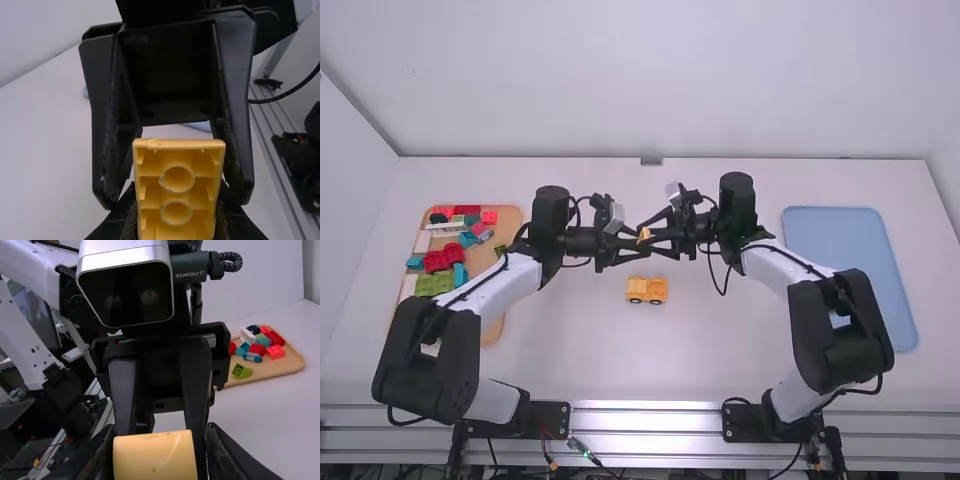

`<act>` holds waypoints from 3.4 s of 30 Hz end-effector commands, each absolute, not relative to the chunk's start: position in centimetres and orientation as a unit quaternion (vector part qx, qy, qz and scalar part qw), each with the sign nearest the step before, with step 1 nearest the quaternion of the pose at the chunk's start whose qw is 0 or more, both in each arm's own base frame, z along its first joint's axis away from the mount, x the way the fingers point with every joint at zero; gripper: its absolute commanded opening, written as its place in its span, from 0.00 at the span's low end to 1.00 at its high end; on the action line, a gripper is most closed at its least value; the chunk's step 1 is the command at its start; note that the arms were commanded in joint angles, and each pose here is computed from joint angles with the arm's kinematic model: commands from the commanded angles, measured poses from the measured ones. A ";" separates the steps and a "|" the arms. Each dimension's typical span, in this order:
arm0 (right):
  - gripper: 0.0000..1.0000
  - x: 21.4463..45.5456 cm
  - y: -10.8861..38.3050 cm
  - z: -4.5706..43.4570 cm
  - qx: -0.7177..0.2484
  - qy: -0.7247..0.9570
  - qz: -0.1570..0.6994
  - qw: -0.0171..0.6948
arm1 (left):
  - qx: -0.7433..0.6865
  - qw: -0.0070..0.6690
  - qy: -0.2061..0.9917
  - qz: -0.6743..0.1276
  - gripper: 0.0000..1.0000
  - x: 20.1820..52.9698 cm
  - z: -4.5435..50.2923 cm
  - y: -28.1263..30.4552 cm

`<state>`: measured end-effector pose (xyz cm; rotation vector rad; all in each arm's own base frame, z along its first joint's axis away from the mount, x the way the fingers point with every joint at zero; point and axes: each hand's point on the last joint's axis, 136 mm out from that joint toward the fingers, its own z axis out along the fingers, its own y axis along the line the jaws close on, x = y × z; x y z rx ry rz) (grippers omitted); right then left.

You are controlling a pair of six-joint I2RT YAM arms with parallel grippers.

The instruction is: Assemble lego blocks to make yellow taxi

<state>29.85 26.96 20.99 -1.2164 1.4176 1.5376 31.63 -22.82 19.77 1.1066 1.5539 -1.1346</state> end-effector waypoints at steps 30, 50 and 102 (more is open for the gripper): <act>0.15 29.7 26.7 21.4 -0.484 0.529 0.601 0.354 | 0.433 0.441 0.635 -0.464 0.02 31.9 19.7 -22.7; 0.00 38.3 25.3 16.6 -0.350 0.726 0.424 0.413 | 0.410 0.445 0.672 -0.426 0.99 33.4 18.5 -22.1; 0.00 28.0 11.5 1.6 -0.032 0.996 0.078 0.008 | 0.436 0.405 0.800 -0.073 0.99 40.1 16.0 -14.3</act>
